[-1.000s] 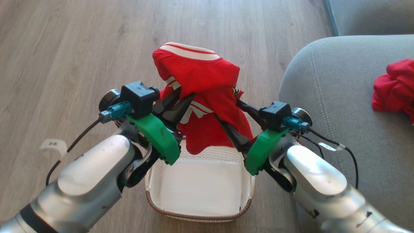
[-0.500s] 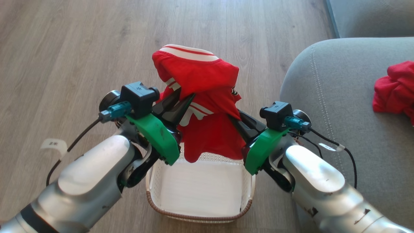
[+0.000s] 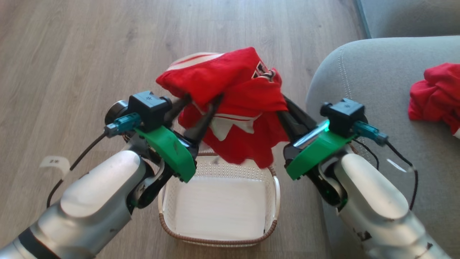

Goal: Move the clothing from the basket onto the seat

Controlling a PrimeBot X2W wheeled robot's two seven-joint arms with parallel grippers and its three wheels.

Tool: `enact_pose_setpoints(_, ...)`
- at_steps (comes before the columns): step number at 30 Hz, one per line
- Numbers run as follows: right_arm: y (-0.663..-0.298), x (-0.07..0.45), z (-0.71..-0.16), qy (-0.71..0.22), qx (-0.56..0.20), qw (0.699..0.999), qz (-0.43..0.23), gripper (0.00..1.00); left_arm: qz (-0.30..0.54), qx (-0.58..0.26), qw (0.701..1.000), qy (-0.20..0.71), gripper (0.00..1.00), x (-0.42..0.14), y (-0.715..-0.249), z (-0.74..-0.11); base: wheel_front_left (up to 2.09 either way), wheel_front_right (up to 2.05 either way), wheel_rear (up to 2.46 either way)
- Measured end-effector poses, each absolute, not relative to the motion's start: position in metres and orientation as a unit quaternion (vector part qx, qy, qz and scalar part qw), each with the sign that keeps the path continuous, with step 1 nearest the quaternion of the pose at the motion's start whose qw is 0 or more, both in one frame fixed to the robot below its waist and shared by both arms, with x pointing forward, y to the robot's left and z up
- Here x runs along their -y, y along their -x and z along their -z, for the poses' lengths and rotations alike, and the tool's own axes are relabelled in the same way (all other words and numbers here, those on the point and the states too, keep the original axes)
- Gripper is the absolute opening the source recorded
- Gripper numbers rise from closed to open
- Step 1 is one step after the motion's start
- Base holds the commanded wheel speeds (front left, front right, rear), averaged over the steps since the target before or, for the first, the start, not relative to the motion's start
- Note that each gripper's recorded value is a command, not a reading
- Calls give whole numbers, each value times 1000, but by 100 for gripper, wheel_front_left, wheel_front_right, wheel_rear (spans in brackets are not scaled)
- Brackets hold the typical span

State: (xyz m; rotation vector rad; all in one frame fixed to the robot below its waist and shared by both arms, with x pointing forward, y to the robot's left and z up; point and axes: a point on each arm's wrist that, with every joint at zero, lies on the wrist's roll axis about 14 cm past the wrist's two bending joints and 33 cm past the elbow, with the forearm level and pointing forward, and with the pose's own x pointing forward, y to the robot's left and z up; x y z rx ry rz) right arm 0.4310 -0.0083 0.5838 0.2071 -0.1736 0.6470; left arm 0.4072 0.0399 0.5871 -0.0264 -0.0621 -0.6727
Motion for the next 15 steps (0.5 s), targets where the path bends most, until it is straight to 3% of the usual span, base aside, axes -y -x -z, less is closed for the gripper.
enact_pose_setpoints(15, -428, 94, -613, -103, 150, 960, -211, 0, 380, 30, 924, 21, 100, -5, -401, -587, 0, 0, 0)
